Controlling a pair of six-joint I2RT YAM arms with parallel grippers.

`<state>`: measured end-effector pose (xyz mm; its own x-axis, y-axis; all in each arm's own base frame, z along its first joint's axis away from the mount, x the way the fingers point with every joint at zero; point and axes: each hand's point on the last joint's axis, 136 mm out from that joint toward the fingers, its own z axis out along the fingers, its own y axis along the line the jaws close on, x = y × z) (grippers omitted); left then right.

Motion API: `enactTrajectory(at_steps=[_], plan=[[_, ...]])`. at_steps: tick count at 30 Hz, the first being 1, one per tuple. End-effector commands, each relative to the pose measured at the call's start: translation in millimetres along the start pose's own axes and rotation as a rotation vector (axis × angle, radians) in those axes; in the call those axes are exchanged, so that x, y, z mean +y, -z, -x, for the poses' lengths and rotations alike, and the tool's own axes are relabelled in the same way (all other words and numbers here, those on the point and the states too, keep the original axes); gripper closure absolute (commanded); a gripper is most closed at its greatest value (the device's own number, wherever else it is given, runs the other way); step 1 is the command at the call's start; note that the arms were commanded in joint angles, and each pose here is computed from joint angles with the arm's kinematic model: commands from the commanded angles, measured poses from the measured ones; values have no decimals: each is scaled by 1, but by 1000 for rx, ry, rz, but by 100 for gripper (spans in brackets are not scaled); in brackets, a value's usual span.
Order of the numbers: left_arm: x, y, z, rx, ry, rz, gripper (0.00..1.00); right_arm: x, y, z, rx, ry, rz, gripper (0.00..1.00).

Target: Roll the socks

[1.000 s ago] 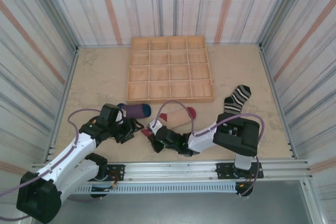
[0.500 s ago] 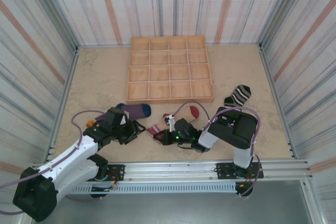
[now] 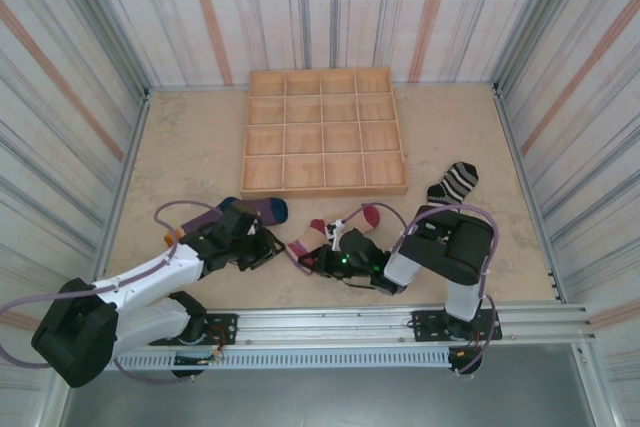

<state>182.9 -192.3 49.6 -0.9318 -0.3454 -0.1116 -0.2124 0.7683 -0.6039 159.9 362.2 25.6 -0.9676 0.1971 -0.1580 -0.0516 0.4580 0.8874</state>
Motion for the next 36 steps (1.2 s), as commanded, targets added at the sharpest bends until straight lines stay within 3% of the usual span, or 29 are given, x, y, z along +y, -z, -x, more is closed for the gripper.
enactTrajectory(at_steps=[1,6,11,14,27,31,34,36], plan=[[-10,0,8,-36,-21,-10,56,-51,14,-9,1,-94,-252,100],[-16,-6,5,-34,-37,-35,56,-59,19,-7,-1,-106,-324,100],[-25,-15,0,-26,-75,-52,44,-64,13,-10,7,-129,-301,100],[-24,-23,-3,-11,-74,-46,55,-67,13,-10,0,-143,-299,100],[-9,-42,-3,-9,-40,24,67,-71,17,-9,-9,-164,-287,100],[-1,-45,-1,-9,-23,81,83,-71,16,-9,-5,-153,-290,100],[4,-45,2,-16,-15,125,97,-70,19,-7,-10,-118,-294,89],[4,-43,5,-7,-34,150,100,-64,21,-6,-4,-76,-294,77]])
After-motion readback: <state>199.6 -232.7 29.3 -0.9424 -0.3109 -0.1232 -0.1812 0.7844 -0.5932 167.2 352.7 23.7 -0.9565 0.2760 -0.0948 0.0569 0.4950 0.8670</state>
